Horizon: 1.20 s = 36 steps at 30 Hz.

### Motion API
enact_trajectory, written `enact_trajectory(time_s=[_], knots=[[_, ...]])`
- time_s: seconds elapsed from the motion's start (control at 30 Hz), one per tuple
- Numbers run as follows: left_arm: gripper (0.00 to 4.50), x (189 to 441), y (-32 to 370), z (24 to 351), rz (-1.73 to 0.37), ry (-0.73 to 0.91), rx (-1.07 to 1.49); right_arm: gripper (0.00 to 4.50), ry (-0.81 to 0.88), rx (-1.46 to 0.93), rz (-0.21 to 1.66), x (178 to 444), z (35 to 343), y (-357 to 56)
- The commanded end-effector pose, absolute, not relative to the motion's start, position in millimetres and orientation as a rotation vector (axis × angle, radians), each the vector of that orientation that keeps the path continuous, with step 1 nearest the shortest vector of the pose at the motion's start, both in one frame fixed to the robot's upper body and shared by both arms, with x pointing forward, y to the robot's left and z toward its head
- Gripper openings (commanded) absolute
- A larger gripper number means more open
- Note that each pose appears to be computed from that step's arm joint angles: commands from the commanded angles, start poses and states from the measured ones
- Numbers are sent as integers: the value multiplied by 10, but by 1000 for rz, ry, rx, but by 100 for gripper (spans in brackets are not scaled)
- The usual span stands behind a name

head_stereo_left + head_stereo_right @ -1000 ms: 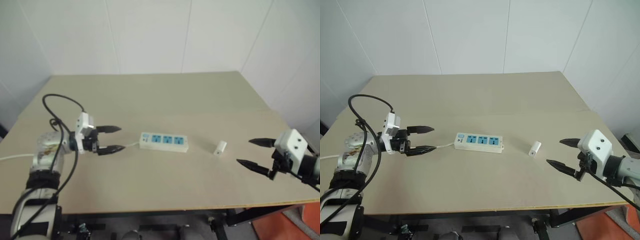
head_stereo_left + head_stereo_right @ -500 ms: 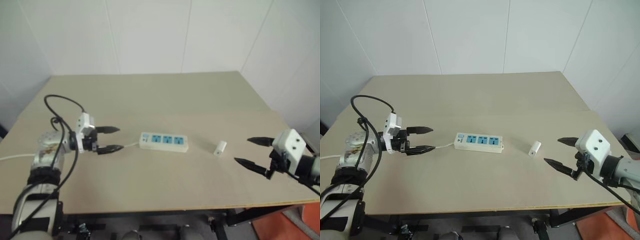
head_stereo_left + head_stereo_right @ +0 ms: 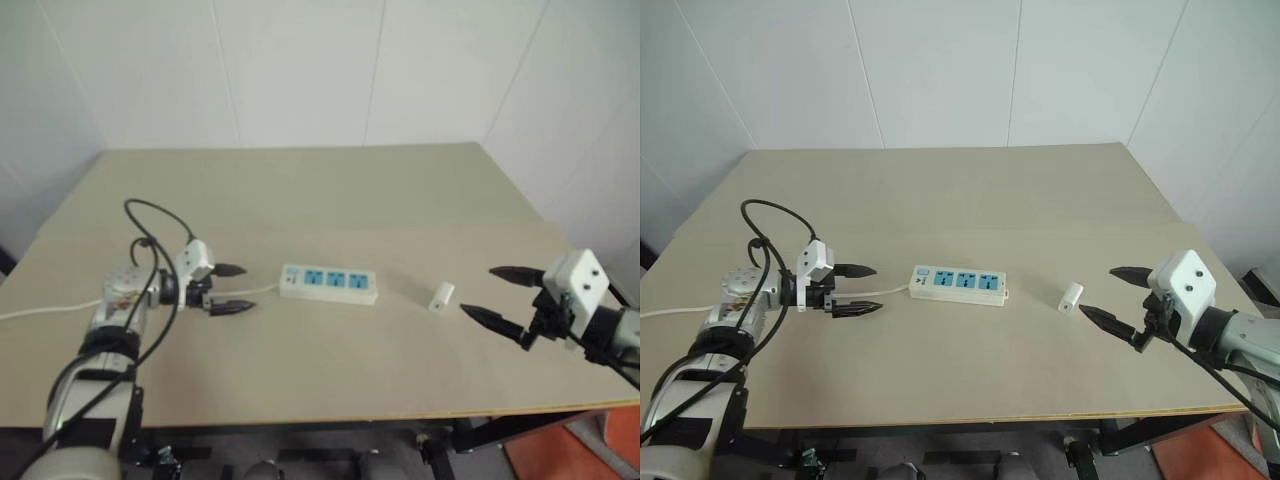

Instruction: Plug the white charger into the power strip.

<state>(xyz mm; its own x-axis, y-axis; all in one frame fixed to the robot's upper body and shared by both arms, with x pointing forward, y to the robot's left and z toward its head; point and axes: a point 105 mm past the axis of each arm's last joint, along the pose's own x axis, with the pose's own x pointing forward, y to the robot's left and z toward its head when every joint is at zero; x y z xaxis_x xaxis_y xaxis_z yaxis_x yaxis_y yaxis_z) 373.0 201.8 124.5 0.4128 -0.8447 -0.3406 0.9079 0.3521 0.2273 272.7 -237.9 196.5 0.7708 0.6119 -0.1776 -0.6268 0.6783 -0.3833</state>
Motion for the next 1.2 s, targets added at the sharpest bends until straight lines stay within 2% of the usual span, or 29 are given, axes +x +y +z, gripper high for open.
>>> enact_trajectory(time_s=[0.03, 0.27, 0.43, 0.57, 0.9, 0.93, 1.07, 1.2], knots=[[449, 3871, 1970, 1274, -1076, 153, 484, 450, -14, -444, 693, 2743, 2042, -2286], [449, 4007, 1827, 1188, -1018, 171, 477, 450, -8, -439, 674, 2774, 1935, -2239], [449, 4031, 1768, 1019, -993, 243, 460, 450, -18, -420, 650, 2782, 1911, -2194], [358, 3981, 1660, 1074, -1070, 226, 296, 450, 6, -449, 620, 2798, 1832, -2203], [25, 3929, 1682, 932, -1103, 335, 378, 450, -28, -412, 594, 2800, 1891, -2169], [6, 3934, 1687, 924, -1098, 342, 394, 450, -24, -417, 589, 2809, 1880, -2169], [6, 3937, 1683, 975, -1109, 306, 444, 450, -10, -430, 579, 2824, 1811, -2154], [6, 3959, 1635, 1152, -1114, 229, 353, 450, -16, -417, 578, 2799, 1813, -2136]])
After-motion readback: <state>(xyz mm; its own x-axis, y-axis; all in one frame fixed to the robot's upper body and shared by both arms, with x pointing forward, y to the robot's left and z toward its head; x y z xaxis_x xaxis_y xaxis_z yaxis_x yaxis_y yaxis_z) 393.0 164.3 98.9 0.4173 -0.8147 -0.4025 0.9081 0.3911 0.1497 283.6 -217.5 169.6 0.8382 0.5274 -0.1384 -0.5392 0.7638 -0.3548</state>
